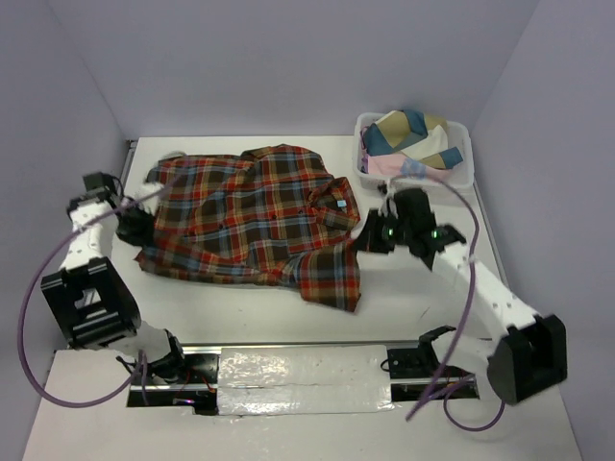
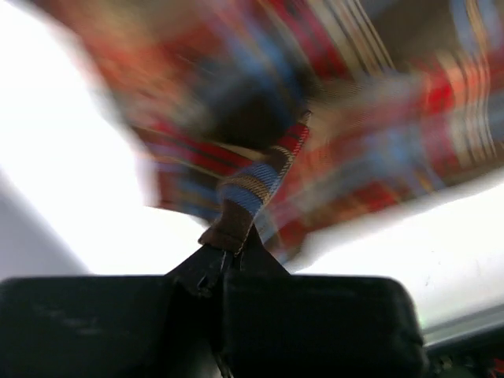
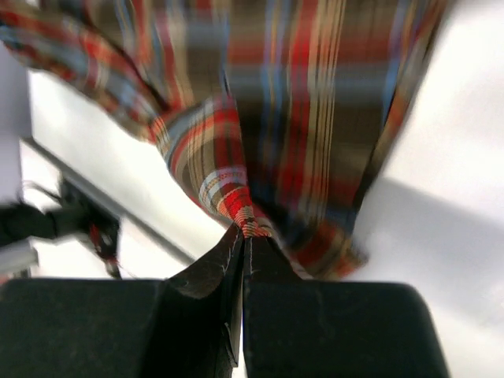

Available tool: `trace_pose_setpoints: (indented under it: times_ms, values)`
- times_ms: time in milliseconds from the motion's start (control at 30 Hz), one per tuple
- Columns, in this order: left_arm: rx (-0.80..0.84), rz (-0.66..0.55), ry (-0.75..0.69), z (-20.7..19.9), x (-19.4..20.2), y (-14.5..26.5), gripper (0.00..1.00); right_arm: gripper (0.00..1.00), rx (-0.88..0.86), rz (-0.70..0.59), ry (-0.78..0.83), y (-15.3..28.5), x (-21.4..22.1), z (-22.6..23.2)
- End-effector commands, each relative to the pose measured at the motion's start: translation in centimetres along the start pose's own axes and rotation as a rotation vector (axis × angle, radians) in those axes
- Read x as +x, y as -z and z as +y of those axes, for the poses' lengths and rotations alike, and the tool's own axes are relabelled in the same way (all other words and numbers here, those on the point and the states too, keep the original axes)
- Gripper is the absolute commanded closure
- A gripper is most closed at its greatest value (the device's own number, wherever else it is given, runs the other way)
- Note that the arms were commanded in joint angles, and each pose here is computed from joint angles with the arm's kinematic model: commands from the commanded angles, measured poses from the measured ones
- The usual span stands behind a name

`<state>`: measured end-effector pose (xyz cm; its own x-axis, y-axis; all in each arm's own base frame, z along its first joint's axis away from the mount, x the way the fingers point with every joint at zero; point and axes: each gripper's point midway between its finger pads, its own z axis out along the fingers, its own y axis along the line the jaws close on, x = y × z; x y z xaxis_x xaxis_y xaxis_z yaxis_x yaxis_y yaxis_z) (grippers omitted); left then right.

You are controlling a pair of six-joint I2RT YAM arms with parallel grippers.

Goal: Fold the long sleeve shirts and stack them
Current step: Flatten the shirt out

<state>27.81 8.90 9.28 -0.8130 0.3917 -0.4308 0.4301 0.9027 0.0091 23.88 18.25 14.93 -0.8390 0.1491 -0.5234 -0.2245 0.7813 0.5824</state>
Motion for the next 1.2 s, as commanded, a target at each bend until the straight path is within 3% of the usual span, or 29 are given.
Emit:
trace_pose_setpoints:
  times_ms: [0,33,67,133,167,233,333,433,467,600,733,800,933,1067,1167]
  values:
    - [-0.111,-0.308,0.034,6.4,-10.6,6.0,1.0,1.0,-0.089,-0.224,0.163,2.1,-12.8,4.2]
    - [-0.077,-0.323,0.055,7.2,-12.1,6.0,1.0,1.0,-0.093,-0.254,0.18,2.9,-15.3,4.8]
    - [-0.082,-0.43,0.014,7.8,-16.1,9.9,1.0,1.0,-0.101,-0.337,0.217,4.9,-20.5,6.6]
    - [-0.054,-0.505,0.039,8.9,-19.0,11.8,1.0,1.0,-0.109,-0.403,0.251,7.5,-24.5,8.7]
    - [-0.094,-0.593,0.002,9.6,-21.6,15.4,1.0,1.0,-0.14,-0.492,0.307,10.2,-28.2,11.5]
    - [-0.083,-0.668,0.019,10.0,-23.2,17.4,1.0,1.0,-0.175,-0.577,0.373,13.9,-30.6,14.6]
    - [-0.122,-0.683,-0.019,10.1,-23.0,18.6,1.0,1.0,-0.191,-0.576,0.384,14.2,-30.7,15.1]
    - [-0.064,-0.529,-0.041,8.6,-18.8,15.5,1.0,1.0,-0.159,-0.478,0.326,11.1,-27.2,11.9]
    - [-0.033,-0.466,-0.031,8.0,-17.0,14.3,1.0,1.0,-0.167,-0.494,0.336,12.2,-25.9,12.3]
    - [0.077,-0.162,0.061,6.8,-7.6,11.5,1.0,1.0,-0.17,-0.397,0.271,10.1,-18.3,9.0]
    - [0.106,0.008,0.035,6.0,-2.3,9.2,0.96,1.0,-0.188,-0.384,0.222,10.5,-12.7,8.2]
    - [0.177,0.068,0.014,4.3,-0.9,7.2,0.89,1.0,-0.201,-0.356,0.171,9.2,-10.3,7.5]
    - [0.254,0.107,0.033,3.2,-0.8,2.8,0.85,1.0,-0.242,-0.279,0.135,5.9,-7.0,8.1]
    - [0.277,0.144,0.103,3.8,-1.3,-2.1,0.84,1.0,-0.233,-0.235,0.102,3.5,-6.6,7.3]
    - [0.265,0.188,0.104,4.3,-1.1,-4.5,0.78,1.0,-0.183,-0.217,0.087,1.9,-6.5,5.8]
